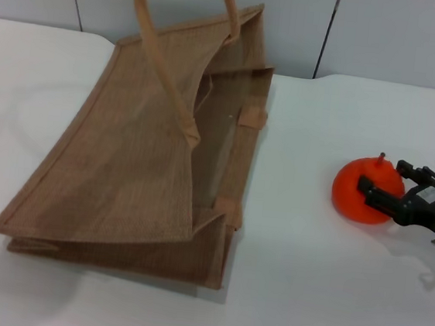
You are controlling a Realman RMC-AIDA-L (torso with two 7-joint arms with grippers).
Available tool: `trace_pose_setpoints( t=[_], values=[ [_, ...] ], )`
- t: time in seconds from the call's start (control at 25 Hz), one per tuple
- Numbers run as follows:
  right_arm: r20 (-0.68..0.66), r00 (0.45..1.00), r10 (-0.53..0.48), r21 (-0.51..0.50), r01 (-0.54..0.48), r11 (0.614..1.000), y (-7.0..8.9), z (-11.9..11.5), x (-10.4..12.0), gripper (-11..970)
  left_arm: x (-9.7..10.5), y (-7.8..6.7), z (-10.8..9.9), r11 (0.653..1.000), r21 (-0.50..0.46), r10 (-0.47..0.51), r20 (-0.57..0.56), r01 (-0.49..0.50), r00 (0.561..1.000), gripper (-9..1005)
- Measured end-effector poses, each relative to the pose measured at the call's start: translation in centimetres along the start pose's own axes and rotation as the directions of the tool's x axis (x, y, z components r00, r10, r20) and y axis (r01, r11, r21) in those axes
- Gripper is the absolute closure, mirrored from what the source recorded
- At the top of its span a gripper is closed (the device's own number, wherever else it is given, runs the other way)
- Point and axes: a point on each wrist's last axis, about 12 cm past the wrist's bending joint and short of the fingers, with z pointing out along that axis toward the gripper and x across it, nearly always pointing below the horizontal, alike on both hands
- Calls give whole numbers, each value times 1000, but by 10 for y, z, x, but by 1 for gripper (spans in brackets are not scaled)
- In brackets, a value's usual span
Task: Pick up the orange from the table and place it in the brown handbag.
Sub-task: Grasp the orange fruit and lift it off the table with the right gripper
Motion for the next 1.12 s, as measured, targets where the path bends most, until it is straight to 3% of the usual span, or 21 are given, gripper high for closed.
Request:
trace_pose_setpoints(
  t=[0.32, 0.8, 1.12],
  values=[
    [-57, 998, -1, 45, 4, 999, -1, 7, 5, 66, 0, 0, 0, 1000, 0, 0, 0, 0, 1000, 878],
    [-22, 999, -30, -38, 29, 999, 6, 14, -5, 68, 0, 2, -1, 1000, -20, 13, -13, -13, 1000, 879],
    [-32, 999, -33, -32, 32, 999, 5, 17, -7, 280, 0, 2, -2, 1000, -21, 16, -12, -17, 1000, 880]
  ],
)
